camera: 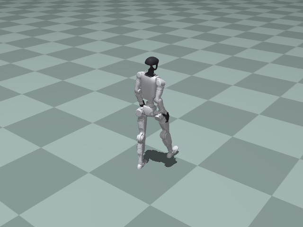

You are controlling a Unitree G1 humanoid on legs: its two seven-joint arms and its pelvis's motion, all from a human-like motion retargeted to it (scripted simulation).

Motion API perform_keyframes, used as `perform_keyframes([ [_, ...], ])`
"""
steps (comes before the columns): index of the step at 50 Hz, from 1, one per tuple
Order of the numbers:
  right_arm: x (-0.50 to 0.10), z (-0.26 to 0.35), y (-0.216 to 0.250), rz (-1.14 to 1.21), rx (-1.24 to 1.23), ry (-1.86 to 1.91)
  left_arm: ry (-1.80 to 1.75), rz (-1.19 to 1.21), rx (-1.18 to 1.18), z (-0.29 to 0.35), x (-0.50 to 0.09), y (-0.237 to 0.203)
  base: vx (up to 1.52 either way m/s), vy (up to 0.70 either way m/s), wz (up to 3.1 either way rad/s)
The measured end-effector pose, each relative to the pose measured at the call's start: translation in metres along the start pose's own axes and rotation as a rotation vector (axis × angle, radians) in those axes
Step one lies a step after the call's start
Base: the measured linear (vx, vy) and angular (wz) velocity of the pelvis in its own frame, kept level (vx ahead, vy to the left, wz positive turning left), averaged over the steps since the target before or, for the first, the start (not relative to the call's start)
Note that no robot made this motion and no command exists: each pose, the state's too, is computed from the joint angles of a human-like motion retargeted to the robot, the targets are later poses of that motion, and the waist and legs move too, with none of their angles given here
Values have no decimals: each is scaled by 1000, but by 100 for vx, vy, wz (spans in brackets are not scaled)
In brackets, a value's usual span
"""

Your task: Walk run

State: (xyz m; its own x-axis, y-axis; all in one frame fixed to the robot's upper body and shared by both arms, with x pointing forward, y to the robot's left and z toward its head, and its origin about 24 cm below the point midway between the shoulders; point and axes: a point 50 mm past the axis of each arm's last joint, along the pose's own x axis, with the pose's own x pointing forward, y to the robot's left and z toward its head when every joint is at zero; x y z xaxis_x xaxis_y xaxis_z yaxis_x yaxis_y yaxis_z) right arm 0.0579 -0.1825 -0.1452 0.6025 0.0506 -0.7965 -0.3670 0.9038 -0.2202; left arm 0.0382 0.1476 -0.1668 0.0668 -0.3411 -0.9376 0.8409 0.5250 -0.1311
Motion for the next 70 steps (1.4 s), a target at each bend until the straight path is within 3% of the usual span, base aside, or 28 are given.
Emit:
perform_keyframes([
  [5,2,4,-1,9,-76,15,5,16,-37,-2,1,-4,97,-40,17],
  [10,2,13,-2,-107,134,-84,4,-22,-79,-3,4,-12,105,-49,97],
  [13,4,10,-4,-56,136,-50,-31,20,-65,3,4,-6,113,-62,26],
  [18,10,6,-15,73,-80,40,-38,149,124,11,-4,20,78,-44,-26],
  [23,9,-2,-16,198,-225,129,-157,359,62,28,-9,34,80,-34,-79],
  [28,2,-13,-3,233,-182,139,-194,445,137,32,-17,44,88,-30,-54],
  [35,-4,-27,19,334,-49,209,-145,373,118,28,-13,41,102,-27,-17],
  [42,-4,-26,29,268,95,184,-203,393,-20,28,-19,54,125,-23,-71],
  [47,10,-2,17,202,11,108,-75,244,-12,7,-18,55,103,-18,-37],
  [50,13,10,1,54,-12,40,-45,127,8,5,-13,45,87,-4,28],
  [55,10,34,-21,-163,42,-153,-126,127,100,15,-13,39,97,-13,102],
  [60,8,38,-16,-144,16,-186,-102,109,135,13,-9,30,81,-21,36],
  [64,11,33,-6,-58,-7,-118,-95,66,30,8,-5,21,105,-41,-15],
  [70,9,39,-18,-128,128,-192,-93,125,-45,0,-4,10,126,-52,88],
])
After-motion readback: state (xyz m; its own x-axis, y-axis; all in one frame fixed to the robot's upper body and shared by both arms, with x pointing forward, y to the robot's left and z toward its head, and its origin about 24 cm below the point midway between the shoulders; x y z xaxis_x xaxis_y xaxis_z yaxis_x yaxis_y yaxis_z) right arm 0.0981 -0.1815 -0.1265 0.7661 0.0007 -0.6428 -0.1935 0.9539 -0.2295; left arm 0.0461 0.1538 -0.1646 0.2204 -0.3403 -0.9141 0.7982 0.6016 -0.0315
